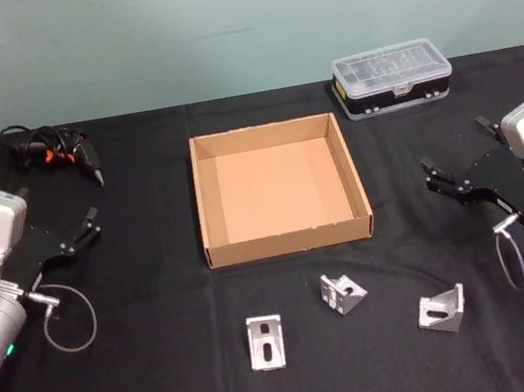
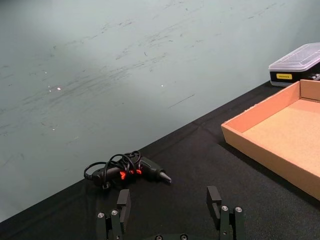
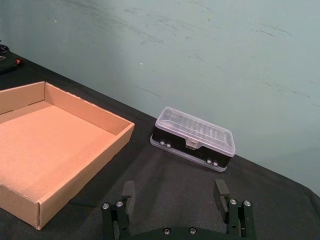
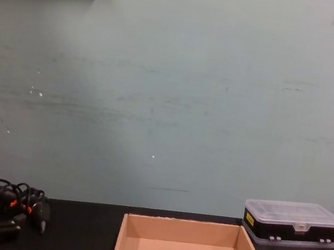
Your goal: Use one hand to pick up the angle iron from the table and place it into the box.
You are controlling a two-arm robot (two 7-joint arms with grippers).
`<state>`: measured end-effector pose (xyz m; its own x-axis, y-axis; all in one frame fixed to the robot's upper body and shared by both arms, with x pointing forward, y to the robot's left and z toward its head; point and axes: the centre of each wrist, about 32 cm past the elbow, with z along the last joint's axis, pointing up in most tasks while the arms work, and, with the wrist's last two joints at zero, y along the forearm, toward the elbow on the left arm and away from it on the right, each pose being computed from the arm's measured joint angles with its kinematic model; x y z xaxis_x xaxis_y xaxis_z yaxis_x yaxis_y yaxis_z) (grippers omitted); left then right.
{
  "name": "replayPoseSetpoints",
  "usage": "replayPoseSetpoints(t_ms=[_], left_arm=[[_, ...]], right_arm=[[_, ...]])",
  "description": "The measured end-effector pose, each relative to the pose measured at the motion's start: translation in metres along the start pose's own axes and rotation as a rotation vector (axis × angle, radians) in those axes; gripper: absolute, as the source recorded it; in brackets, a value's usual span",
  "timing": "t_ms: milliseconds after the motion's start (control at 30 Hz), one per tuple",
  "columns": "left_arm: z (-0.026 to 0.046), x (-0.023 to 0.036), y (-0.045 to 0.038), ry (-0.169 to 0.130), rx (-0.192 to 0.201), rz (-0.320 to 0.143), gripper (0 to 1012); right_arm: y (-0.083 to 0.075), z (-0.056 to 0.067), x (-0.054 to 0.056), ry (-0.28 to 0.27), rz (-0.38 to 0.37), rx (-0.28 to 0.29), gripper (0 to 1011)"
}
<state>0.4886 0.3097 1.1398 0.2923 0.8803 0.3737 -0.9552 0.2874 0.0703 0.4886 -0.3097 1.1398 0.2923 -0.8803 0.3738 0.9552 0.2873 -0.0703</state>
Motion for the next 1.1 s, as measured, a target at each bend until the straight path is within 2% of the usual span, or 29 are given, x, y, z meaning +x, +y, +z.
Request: replayPoseSetpoints(t_ms=[1100], left_arm=[[0.0, 0.0, 0.0, 0.0, 0.0, 0.0, 1000]], right_arm=[[0.0, 0.0, 0.0, 0.0, 0.0, 0.0, 1002]])
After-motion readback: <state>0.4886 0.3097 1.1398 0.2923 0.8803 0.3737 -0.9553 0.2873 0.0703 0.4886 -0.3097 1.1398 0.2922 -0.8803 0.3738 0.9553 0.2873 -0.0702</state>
